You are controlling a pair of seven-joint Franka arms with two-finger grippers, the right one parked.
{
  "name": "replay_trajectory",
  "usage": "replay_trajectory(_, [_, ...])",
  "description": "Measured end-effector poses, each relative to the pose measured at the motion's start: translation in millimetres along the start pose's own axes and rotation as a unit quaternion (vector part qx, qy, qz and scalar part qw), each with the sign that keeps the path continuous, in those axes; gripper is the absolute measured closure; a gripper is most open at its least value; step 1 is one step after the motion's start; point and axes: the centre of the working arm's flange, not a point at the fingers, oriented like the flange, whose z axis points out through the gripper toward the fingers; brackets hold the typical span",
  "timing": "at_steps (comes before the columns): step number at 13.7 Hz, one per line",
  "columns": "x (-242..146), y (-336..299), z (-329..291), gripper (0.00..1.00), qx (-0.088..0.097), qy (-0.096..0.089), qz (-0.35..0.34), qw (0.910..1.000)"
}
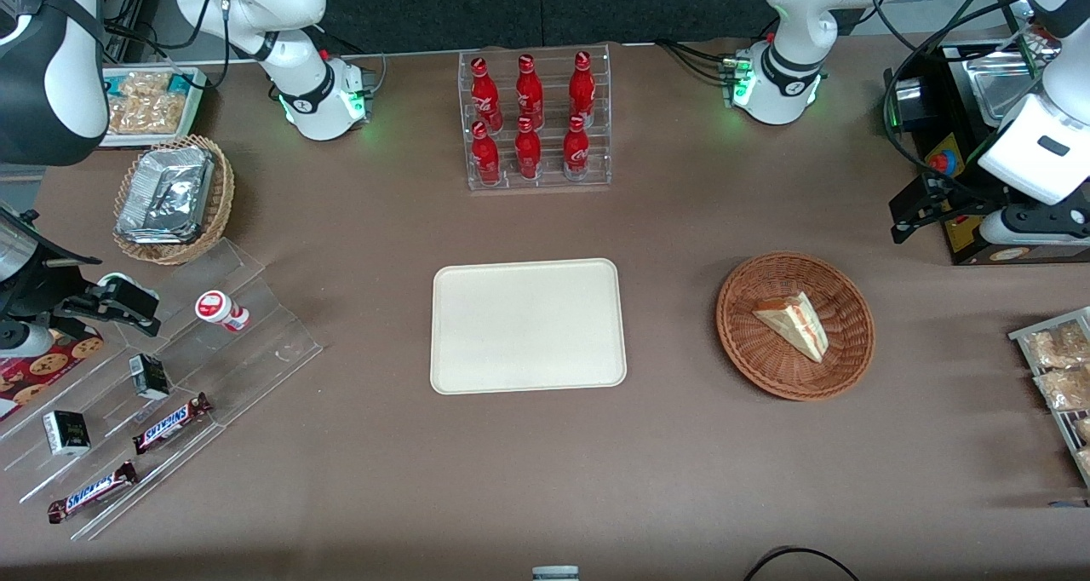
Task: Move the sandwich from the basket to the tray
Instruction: 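Move the left gripper over the wicker basket above the wrapped sandwich, then lower the open left gripper around the sandwich in the basket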
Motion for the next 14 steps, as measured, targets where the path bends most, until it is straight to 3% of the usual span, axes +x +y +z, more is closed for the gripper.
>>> replay_trajectory(5, [-1,0,7,0.00,0.001,-0.016,-0.001,0.9999])
replay_trajectory(8, [15,-3,61,0.00,0.003,-0.061,-0.065,0.9960])
replay_trajectory(11, [40,-3,137,0.00,0.011,-0.093,-0.188,0.9777])
replay_trajectory(14, [49,1,203,0.00,0.018,-0.100,-0.291,0.9514])
